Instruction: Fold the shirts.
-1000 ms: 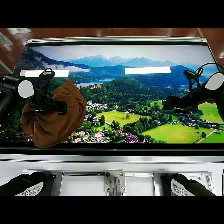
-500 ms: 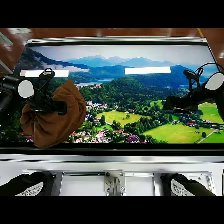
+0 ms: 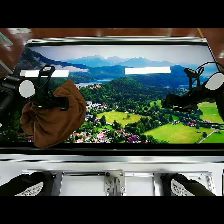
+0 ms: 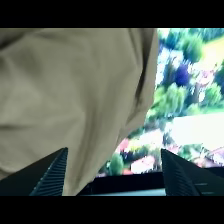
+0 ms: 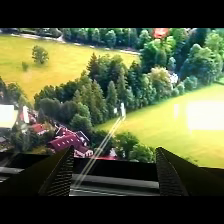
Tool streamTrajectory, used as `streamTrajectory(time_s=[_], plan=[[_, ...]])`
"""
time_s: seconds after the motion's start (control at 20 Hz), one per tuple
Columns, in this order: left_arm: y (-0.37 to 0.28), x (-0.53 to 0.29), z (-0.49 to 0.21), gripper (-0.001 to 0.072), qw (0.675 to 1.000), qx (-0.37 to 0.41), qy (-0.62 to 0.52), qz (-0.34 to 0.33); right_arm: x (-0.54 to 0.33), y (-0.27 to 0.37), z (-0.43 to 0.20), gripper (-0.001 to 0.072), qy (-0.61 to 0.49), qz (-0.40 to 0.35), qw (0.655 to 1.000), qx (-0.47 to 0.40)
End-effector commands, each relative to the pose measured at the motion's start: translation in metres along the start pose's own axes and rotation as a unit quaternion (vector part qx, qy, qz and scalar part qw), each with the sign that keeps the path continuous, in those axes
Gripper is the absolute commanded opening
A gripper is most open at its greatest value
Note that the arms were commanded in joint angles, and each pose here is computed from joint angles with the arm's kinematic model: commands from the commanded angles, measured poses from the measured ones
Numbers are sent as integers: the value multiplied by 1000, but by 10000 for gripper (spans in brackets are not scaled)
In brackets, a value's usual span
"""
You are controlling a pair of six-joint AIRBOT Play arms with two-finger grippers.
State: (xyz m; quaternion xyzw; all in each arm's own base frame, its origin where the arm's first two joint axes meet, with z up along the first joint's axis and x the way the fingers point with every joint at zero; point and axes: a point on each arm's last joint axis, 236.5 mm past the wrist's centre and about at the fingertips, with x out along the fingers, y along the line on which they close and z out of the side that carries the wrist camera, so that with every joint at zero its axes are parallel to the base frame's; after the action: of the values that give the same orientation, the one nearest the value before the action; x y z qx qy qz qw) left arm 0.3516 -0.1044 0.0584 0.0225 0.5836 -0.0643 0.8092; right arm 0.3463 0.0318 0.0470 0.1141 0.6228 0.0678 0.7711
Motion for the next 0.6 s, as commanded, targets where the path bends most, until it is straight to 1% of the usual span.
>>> streamTrajectory(time_s=[0.0,0.1,0.15,0.2,0.25,0.35,0.55], plan=[[-3,4,10,665,1000,-1,-18,-5,0,6,1,628,-2,12,1000,2],[17,12,10,667,1000,1,-8,28,0,9,1,628,-1,19,1000,3],[34,19,5,673,999,-11,13,47,0,10,1,628,-1,20,1000,3],[52,30,-6,691,996,-45,48,59,0,9,1,628,-1,19,1000,3],[67,42,-17,720,991,-80,81,65,0,9,1,628,-2,19,1000,2],[84,66,-31,720,981,-133,127,54,0,9,1,628,-2,19,1000,2],[105,107,-38,720,969,-180,158,63,0,9,2,628,-4,19,1000,0]])
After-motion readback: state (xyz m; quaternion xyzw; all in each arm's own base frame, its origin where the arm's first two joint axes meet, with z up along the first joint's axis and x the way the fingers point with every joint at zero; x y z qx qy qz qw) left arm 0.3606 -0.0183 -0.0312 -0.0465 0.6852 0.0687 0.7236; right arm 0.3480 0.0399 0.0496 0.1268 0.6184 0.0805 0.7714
